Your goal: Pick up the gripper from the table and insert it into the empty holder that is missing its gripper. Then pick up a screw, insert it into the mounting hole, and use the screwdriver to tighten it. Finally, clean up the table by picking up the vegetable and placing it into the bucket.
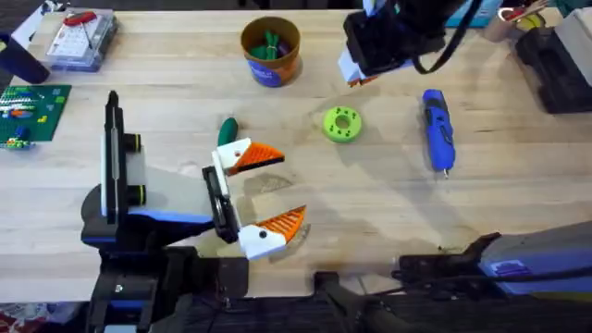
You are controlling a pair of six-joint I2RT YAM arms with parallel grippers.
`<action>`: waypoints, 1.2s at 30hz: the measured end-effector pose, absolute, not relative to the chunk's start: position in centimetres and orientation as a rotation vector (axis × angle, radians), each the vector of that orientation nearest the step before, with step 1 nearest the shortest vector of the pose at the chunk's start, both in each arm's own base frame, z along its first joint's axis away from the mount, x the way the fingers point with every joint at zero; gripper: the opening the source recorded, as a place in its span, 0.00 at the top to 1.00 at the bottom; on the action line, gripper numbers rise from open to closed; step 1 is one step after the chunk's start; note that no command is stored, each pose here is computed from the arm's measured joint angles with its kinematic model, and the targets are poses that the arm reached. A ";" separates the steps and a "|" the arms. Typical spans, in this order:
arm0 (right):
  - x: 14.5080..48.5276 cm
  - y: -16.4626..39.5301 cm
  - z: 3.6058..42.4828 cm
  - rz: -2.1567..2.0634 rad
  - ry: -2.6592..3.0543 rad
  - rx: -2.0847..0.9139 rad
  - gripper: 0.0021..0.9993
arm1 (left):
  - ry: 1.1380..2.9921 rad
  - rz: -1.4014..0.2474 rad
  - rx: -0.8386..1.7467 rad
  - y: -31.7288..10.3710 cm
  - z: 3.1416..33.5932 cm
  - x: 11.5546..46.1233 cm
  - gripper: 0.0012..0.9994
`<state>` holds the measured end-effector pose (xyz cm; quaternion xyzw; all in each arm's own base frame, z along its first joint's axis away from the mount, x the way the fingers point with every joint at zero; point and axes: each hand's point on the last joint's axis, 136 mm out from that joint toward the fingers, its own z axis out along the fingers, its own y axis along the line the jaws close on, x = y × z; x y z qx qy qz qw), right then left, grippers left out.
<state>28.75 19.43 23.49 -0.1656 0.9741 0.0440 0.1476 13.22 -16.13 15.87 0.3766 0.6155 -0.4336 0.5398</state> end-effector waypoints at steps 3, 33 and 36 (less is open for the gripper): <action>27.9 20.1 25.2 0.139 2.776 -0.538 1.00 | 1.463 -1.030 0.895 -16.1 15.9 13.2 0.01; 20.5 31.9 27.9 0.326 2.475 -1.264 1.00 | 1.463 -1.030 0.895 -16.1 15.9 13.2 0.01; 20.4 31.9 27.7 0.320 2.479 -1.275 1.00 | 1.463 -1.030 0.895 -16.1 15.9 13.2 0.01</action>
